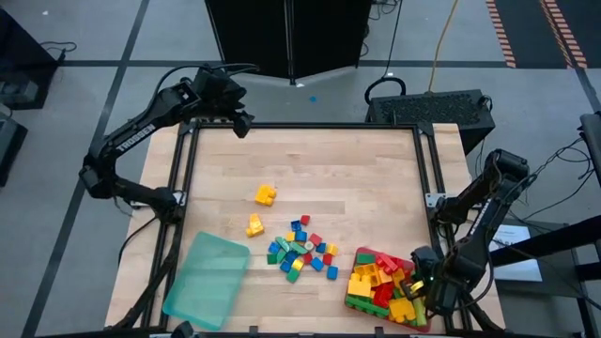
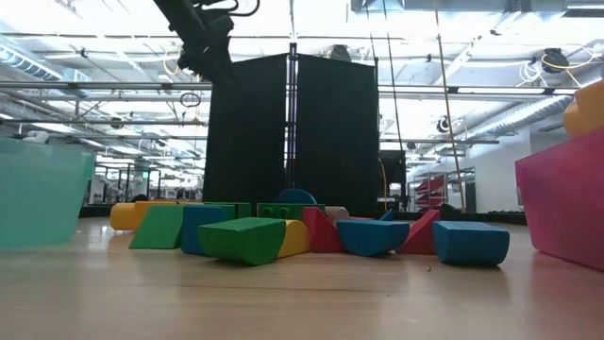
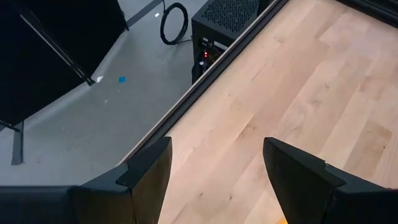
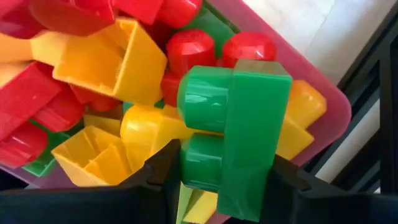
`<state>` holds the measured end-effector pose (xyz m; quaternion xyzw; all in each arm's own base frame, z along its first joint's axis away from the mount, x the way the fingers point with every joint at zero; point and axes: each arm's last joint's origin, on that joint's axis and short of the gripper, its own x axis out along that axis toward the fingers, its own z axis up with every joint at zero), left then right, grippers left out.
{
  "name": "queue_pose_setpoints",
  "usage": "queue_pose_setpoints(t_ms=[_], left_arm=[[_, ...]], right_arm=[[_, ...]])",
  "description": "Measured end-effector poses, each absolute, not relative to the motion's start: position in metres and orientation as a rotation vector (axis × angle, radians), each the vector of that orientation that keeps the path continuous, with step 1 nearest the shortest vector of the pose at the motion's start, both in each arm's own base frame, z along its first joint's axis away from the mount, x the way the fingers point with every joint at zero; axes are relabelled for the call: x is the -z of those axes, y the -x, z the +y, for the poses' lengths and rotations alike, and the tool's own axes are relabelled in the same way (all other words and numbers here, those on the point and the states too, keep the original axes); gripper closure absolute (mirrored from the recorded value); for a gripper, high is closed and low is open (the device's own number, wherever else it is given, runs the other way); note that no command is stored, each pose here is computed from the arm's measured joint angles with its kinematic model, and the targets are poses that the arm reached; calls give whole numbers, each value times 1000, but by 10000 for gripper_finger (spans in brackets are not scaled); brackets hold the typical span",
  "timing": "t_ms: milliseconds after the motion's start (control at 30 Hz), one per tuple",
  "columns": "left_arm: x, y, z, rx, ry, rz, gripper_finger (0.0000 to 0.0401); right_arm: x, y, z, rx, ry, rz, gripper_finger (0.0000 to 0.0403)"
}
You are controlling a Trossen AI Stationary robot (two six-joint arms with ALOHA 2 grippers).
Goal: Sort blocks by size
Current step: Put the 2-stud green game piece into the pink bin, then put the 2-stud yellow game piece into the pink bin
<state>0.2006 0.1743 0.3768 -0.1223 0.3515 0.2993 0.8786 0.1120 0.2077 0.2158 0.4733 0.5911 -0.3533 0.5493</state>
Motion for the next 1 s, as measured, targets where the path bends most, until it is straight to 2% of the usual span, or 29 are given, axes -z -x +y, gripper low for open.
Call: queue_pose_setpoints(t_ms=[133,300,367,433,667,800,1000], left_arm=[[-377,-201,174,-624,255,733,146],[-377,-201,174,-625,255,734,146],[-377,-201,174,-625,256,734,146],[-377,-201,174,-625,255,734,146],[-377,-201,174,-625,255,734,146],[-376,-201,174,-624,255,736,146],[-375,-200,173,-615,246,759,146]], right_arm=[[-217,-114,207,790,-1109,1404,258],[-221,-114,209,736,-1143,1410,129],[-225,-114,208,710,-1162,1408,94],[-229,-113,206,698,-1177,1407,76],[-250,-109,195,651,-1239,1400,82],[-273,-104,181,696,-1214,1364,91],[-318,-112,145,791,-1174,995,92]])
